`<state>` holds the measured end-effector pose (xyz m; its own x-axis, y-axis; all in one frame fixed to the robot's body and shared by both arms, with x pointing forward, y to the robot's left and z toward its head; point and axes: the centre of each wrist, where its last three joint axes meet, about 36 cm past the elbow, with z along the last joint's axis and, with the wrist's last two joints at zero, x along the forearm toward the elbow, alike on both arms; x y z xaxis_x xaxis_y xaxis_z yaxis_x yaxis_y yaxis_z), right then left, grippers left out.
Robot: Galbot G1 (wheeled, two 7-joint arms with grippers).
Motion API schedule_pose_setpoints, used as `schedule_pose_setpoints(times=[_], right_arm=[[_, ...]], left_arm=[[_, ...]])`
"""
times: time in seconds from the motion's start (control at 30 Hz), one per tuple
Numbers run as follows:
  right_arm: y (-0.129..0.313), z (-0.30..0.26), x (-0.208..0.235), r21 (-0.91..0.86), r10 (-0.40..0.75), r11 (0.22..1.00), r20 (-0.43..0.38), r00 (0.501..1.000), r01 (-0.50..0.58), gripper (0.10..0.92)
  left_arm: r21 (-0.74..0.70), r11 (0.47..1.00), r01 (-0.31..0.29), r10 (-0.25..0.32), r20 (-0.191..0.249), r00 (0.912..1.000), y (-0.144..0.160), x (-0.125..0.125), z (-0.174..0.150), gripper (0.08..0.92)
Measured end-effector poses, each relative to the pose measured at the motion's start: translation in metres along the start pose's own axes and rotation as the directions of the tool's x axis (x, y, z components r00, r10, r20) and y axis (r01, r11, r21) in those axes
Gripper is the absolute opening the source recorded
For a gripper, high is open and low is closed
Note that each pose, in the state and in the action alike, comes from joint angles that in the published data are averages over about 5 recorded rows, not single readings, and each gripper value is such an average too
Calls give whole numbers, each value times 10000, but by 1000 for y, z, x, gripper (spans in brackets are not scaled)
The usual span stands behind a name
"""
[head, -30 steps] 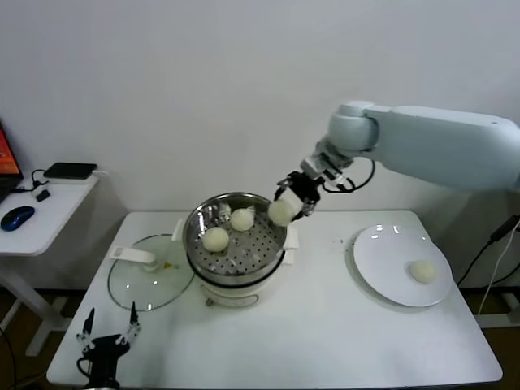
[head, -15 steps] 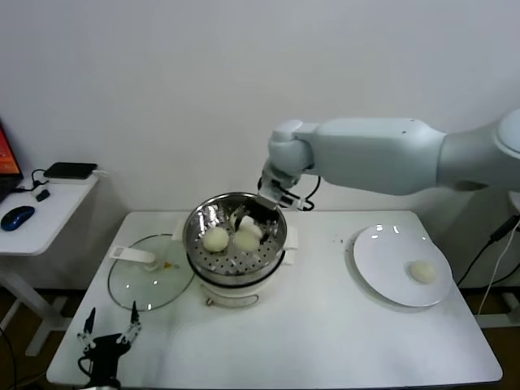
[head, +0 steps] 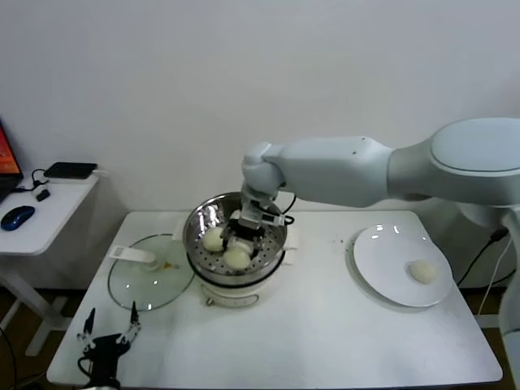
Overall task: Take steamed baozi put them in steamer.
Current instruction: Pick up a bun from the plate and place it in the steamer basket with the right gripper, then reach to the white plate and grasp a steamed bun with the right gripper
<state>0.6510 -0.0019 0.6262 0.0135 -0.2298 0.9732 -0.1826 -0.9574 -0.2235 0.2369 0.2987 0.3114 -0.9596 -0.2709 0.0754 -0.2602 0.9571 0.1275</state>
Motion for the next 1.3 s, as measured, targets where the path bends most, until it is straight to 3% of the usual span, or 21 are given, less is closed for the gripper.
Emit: schedule_pose_setpoints(times=[0.2,0.47,0.8,1.03,1.3], right_arm=[[-1,3,-7,96,-69,9999,-2,10000,69,695],[-4,6,-9,154,116,9998,30,9999,-117,815],[10,19,27,-599,174,9980,-164,9997,-183,823],[65,46,70,-3197,-65,9472,-935,9956,-238,823],[169,79,98,-6179,-504,7829,-1801,9824,-731,823]], left_arm=[[5,10000,-7,7,2,10000,0,0,0,823],[-3,10000,9,-9,43,10000,0,0,-1,823],[-72,10000,14,-13,108,9999,0,0,-2,823],[-60,10000,-35,36,140,9999,-1,-1,-3,823],[-27,10000,-74,75,187,9998,-3,-2,-3,823]])
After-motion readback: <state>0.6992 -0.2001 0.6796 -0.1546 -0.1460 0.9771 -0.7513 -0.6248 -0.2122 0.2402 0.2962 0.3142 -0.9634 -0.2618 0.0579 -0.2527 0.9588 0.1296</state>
